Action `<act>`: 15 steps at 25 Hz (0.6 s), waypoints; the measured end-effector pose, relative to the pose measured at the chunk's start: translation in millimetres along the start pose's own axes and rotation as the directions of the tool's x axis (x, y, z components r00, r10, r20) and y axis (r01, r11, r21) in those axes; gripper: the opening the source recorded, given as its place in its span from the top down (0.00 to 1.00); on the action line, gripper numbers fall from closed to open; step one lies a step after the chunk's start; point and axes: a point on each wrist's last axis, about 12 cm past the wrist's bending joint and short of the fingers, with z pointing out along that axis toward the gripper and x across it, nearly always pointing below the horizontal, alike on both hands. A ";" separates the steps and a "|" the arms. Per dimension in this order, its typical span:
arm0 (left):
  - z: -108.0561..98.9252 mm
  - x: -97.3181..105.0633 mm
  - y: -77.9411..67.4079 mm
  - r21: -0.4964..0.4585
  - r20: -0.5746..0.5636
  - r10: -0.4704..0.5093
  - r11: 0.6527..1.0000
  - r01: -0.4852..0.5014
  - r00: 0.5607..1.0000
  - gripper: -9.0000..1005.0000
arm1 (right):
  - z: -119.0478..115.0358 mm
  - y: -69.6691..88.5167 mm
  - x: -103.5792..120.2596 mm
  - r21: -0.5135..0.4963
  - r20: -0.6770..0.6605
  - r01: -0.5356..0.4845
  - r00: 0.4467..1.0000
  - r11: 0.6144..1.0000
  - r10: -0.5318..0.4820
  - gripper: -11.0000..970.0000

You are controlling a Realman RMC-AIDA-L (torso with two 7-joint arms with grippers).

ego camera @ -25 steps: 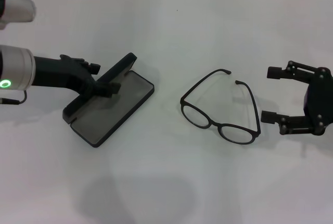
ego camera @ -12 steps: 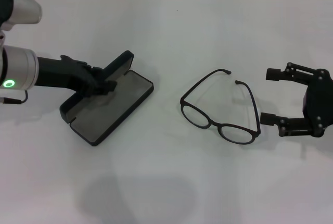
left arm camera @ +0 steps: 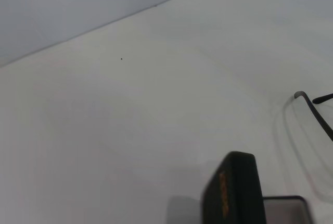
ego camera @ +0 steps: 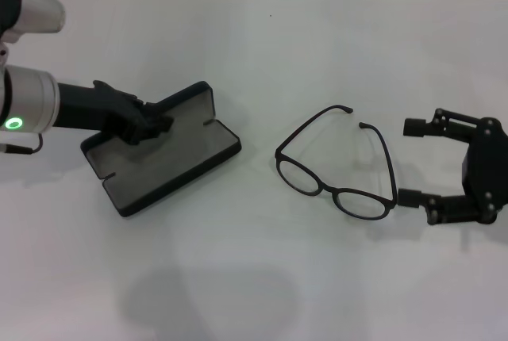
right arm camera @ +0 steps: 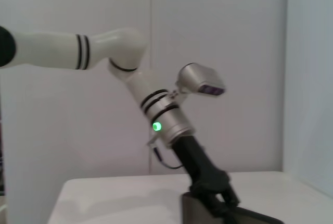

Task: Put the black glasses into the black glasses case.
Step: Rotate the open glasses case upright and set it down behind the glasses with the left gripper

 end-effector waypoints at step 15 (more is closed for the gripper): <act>39.0 -98.4 -16.7 -0.017 0.005 0.489 0.872 -0.489 0.872 0.79 | 16.6 26.8 7.5 -0.178 -0.019 0.033 0.999 0.983 -0.037 0.09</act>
